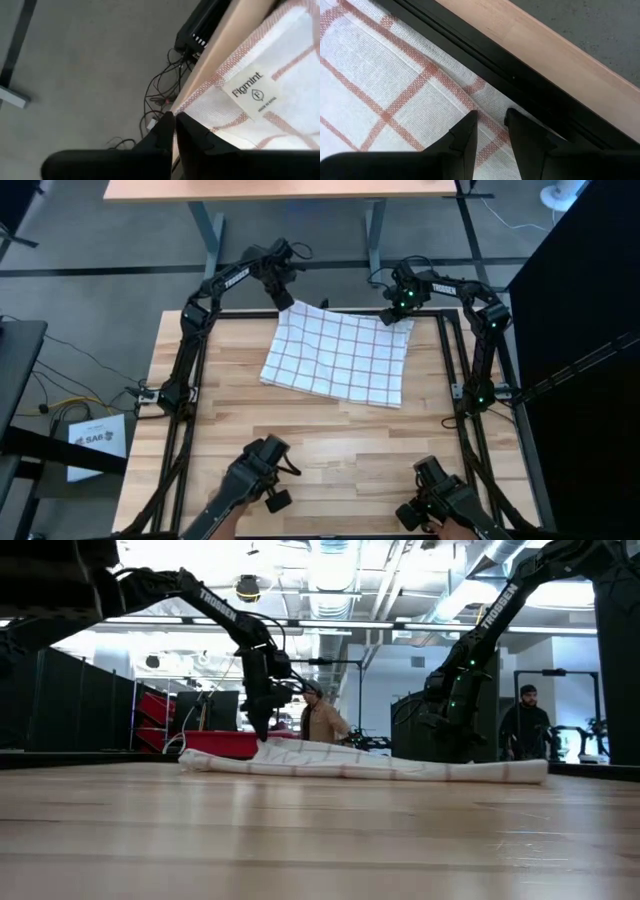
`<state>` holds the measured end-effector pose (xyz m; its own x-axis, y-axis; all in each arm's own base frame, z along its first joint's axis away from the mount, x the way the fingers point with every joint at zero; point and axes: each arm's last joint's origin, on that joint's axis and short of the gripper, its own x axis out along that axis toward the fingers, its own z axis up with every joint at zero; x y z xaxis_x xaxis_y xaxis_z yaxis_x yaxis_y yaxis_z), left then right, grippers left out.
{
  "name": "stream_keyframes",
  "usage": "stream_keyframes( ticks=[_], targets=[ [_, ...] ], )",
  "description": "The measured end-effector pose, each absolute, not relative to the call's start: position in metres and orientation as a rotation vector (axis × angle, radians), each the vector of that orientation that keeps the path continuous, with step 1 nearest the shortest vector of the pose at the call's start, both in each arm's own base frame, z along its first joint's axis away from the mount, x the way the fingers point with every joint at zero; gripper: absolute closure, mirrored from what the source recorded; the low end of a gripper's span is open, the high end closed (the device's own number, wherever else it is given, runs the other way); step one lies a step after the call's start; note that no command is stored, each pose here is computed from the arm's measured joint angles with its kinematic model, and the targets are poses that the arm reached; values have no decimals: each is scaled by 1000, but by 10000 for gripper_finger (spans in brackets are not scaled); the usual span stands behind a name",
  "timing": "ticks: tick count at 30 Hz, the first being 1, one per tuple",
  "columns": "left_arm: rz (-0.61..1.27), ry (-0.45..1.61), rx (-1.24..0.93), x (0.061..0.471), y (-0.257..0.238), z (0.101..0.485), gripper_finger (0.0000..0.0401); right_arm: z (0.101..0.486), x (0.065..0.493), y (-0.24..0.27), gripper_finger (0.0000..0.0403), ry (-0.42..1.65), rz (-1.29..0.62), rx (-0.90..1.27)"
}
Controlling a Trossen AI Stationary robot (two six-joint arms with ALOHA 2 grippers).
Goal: Roll towel
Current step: Fold the white striped towel
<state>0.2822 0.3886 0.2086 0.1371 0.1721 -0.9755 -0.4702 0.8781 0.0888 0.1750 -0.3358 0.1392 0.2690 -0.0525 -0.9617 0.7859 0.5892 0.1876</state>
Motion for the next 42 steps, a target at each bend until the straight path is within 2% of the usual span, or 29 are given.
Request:
stream_keyframes(
  ticks=[7,10,14,18,22,27,37,42],
  targets=[
    [403,1428,-245,291,373,214,328,139,175,-336,305,1176,-632,745],
    [418,1480,-268,293,362,228,309,140,173,-337,305,1176,-625,730],
    [450,1463,-295,297,343,257,304,149,171,-334,305,1172,-630,715],
    [318,1485,-414,303,313,269,307,177,171,-326,305,1135,-636,673],
    [112,1510,-461,328,280,246,307,206,180,-301,305,1148,-564,650],
    [-64,1650,-412,346,236,185,308,224,204,-245,305,1181,-354,605],
    [-26,1755,-574,325,203,130,308,173,212,-135,305,1171,-227,551],
    [53,1650,-590,330,180,139,308,136,210,-104,305,1216,-194,565]
  ],
)
